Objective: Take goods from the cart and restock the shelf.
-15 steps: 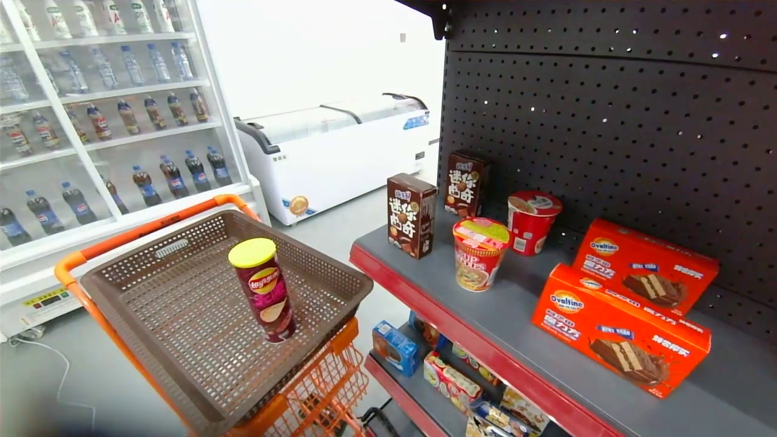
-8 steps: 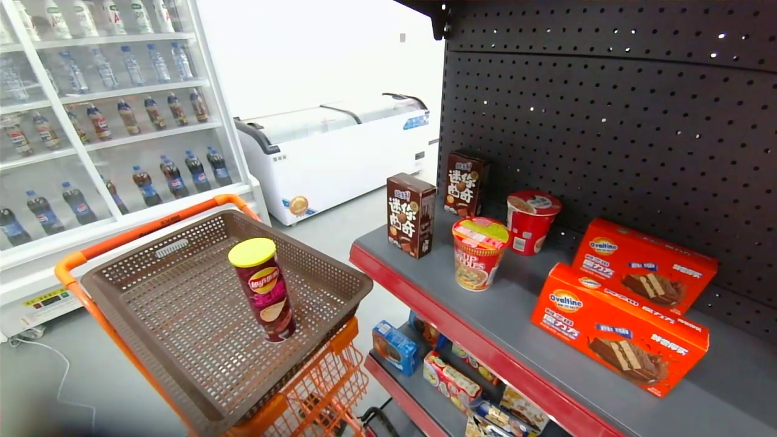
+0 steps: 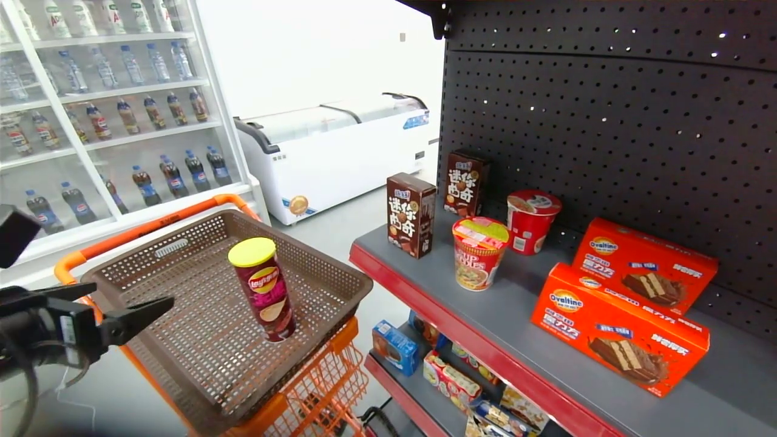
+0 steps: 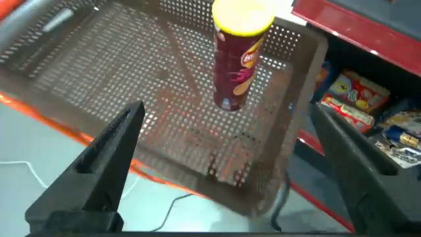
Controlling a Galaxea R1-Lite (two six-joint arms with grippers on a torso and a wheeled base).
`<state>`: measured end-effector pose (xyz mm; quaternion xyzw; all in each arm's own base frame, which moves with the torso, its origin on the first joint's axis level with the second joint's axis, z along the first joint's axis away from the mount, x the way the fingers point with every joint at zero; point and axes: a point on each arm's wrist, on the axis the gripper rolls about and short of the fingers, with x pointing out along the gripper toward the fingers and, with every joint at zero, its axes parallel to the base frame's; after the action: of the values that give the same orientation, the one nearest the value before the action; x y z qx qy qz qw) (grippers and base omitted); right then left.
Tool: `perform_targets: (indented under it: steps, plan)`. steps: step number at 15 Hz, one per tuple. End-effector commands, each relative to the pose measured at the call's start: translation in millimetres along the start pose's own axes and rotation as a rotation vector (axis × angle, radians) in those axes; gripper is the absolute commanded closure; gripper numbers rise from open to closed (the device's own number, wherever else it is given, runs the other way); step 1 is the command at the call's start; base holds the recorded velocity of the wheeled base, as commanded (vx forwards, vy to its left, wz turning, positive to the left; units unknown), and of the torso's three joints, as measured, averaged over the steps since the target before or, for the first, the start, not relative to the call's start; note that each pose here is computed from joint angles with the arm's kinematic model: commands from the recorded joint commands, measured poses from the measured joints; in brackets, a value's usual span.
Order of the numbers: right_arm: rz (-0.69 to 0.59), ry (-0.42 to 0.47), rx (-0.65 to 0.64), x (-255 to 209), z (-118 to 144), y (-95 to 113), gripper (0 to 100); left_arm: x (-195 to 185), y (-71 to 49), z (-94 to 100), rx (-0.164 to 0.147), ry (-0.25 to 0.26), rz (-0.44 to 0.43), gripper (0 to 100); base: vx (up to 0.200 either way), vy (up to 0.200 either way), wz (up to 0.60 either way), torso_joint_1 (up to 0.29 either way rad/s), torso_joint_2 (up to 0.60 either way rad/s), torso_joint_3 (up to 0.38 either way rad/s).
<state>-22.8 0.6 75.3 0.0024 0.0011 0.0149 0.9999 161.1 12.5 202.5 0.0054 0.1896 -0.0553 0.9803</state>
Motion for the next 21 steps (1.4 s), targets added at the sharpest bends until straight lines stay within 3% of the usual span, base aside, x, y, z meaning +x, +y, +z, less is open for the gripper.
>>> perform_targets:
  steps: [1,4,8,11,15,18,21]
  plan:
    - [0.001,-0.001,0.000,0.0,0.0,0.0,0,66.1,14.2,-15.2,-0.039,0.126,-0.037,0,0.000,0.000,0.00,0.000,0.00,0.000]
    - [0.001,-0.001,0.000,0.0,0.0,0.0,0,98.5,10.8,-18.7,-0.013,0.081,-0.075,0,0.000,0.000,0.00,0.000,0.00,0.000]
    - [0.001,-0.001,0.000,0.0,0.0,0.0,0,118.5,-1.9,-27.7,0.000,0.125,-0.133,0,0.000,0.000,0.00,0.000,0.00,0.000]
    - [0.002,-0.001,0.000,0.0,0.0,0.0,0,137.1,-8.1,-34.0,0.019,0.105,-0.164,0,0.000,0.000,0.00,0.000,0.00,0.000]
    - [0.002,-0.001,0.000,0.0,0.0,0.0,0,159.3,-6.6,-44.5,0.031,0.076,-0.159,0,0.000,0.000,0.00,0.000,0.00,0.000]
    - [0.002,-0.001,0.000,0.0,0.0,0.0,0,181.6,-2.4,-56.7,0.069,0.041,-0.151,0,0.000,0.000,0.00,0.000,0.00,0.000]
    - [0.001,-0.001,0.000,0.0,0.0,0.0,0,196.5,-3.2,-69.4,0.071,0.043,-0.157,0,0.000,0.000,0.00,0.000,0.00,0.000]
